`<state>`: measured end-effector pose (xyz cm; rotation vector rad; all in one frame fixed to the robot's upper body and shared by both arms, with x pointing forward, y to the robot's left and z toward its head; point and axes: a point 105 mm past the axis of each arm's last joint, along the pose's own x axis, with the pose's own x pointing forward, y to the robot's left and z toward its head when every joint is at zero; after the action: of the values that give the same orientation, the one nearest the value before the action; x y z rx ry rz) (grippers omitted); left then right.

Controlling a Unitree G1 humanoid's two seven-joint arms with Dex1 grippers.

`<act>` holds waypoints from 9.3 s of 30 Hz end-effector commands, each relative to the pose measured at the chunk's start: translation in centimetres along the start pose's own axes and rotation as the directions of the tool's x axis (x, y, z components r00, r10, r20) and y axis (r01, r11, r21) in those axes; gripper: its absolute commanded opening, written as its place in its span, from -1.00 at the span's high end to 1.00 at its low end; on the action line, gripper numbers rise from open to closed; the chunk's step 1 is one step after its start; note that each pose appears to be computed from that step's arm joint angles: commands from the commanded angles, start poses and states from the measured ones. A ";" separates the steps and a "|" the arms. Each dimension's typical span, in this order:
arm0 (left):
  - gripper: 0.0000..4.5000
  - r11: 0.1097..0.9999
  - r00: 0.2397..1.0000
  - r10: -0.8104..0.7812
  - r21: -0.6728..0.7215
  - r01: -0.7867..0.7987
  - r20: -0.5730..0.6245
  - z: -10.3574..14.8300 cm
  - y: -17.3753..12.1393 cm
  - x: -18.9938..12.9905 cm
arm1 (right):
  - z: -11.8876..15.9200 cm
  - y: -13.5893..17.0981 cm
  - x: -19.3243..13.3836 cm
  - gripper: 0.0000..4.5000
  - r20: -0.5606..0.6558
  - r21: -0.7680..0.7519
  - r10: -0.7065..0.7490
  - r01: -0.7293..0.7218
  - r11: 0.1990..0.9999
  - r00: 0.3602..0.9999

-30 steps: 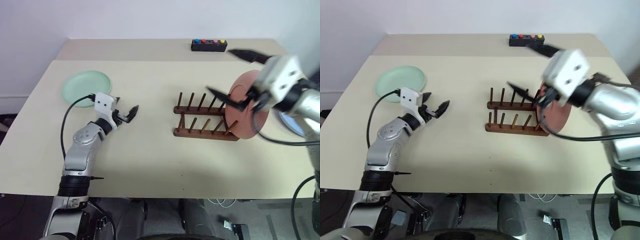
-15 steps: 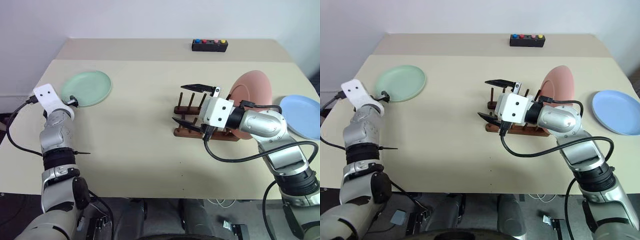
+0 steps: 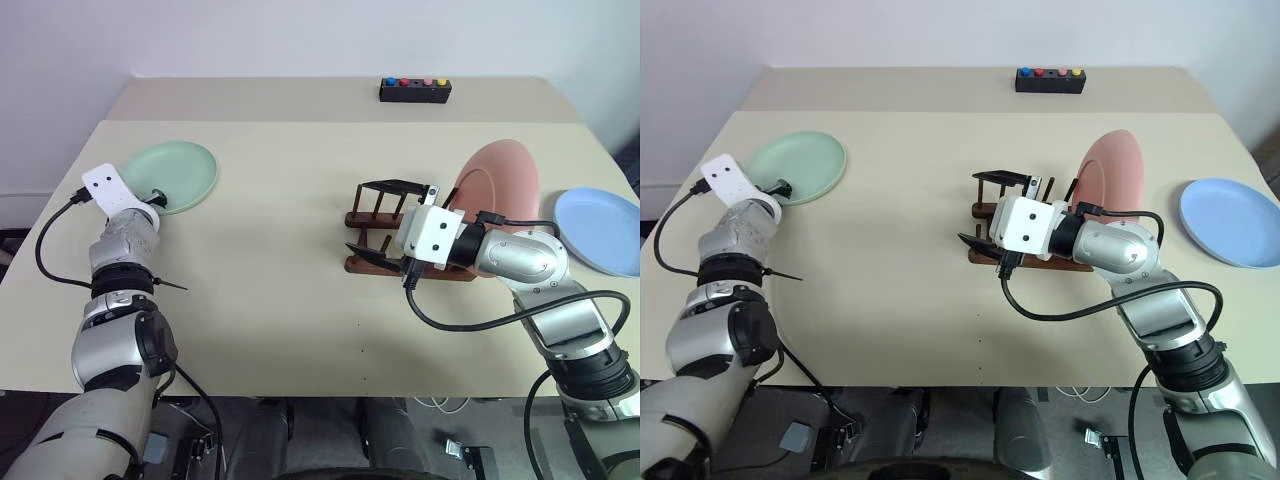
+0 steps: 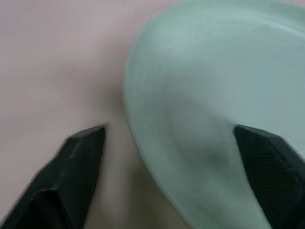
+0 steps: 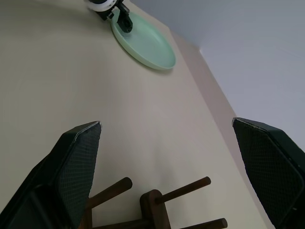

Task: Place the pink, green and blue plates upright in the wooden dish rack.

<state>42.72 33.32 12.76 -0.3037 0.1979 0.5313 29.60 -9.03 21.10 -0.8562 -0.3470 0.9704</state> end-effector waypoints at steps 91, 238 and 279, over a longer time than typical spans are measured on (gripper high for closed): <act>-0.99 0.545 0.480 -0.837 0.481 0.687 0.263 -0.8 -13.9 -15.7 | 6.3 -4.3 -5.4 1.00 0.247 0.603 -0.405 0.188 0.776 0.880; -1.00 -0.138 -0.059 -0.974 0.368 0.920 -0.217 -9.6 -15.8 -25.3 | 0.9 -16.5 -14.6 0.97 -0.041 -0.472 -0.757 0.655 0.590 0.652; -1.00 0.055 0.172 -0.966 0.499 0.865 -0.192 -6.3 -11.5 -20.0 | 6.3 -3.5 -2.1 0.97 0.180 0.955 -0.499 -0.029 0.294 0.847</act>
<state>31.36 12.60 13.91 0.2016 -0.0648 -0.8745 27.53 -8.93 26.93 0.5527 -0.1749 0.8364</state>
